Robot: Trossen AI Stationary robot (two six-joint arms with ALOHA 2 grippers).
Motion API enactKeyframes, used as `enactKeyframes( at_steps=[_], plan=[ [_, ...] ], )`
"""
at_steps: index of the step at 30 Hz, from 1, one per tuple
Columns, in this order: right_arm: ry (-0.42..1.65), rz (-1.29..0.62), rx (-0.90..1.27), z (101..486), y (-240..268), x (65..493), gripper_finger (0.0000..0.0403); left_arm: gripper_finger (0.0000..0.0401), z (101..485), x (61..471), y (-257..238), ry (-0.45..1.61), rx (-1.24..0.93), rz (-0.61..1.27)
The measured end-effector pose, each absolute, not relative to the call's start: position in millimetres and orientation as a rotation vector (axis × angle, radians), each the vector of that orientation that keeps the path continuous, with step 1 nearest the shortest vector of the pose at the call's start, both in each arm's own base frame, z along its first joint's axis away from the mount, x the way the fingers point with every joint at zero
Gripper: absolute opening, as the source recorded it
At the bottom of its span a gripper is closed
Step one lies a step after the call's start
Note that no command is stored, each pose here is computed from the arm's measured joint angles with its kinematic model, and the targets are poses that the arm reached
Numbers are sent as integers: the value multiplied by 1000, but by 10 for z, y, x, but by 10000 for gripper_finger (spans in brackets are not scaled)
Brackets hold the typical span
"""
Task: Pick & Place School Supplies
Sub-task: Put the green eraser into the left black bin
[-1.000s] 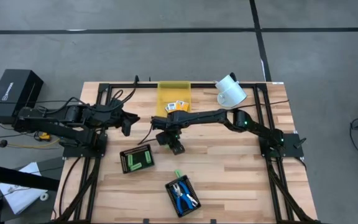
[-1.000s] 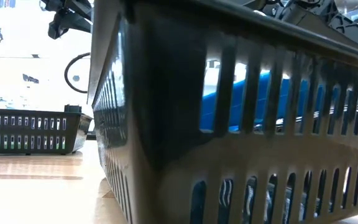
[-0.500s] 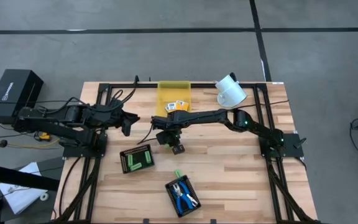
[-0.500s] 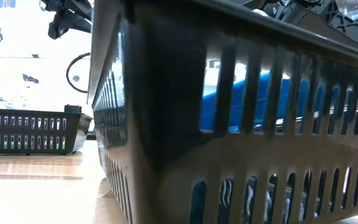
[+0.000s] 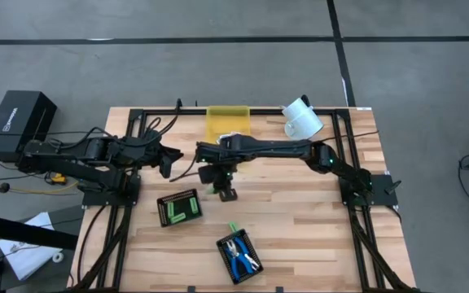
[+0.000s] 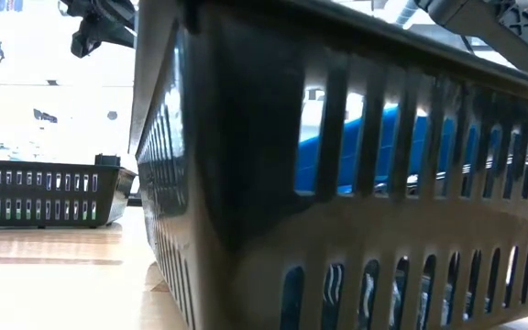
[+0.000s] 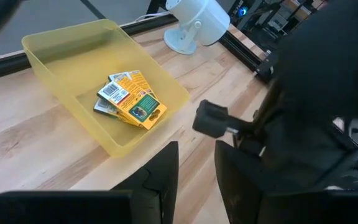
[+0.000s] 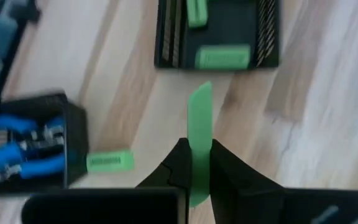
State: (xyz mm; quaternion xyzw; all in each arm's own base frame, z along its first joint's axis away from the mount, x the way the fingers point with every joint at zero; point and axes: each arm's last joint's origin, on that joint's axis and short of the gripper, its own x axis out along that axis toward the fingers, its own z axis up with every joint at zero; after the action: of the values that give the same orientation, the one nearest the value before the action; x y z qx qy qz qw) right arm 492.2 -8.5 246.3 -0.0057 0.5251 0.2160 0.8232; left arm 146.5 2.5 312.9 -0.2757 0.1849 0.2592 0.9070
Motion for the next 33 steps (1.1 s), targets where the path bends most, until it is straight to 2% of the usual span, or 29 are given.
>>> enactKeyframes(
  at_steps=[7,17,25,33],
  plan=[
    [958,448,29,2567,-5,5071,21,98,3130,1466,25,381,-570,535],
    [836,486,105,2469,103,5261,21,98,3131,1466,25,379,-573,535],
    [755,516,162,2279,176,5435,21,98,3135,1468,27,371,-573,542],
    [776,529,244,1959,274,5551,21,98,3140,1466,69,350,-570,588]
  ],
)
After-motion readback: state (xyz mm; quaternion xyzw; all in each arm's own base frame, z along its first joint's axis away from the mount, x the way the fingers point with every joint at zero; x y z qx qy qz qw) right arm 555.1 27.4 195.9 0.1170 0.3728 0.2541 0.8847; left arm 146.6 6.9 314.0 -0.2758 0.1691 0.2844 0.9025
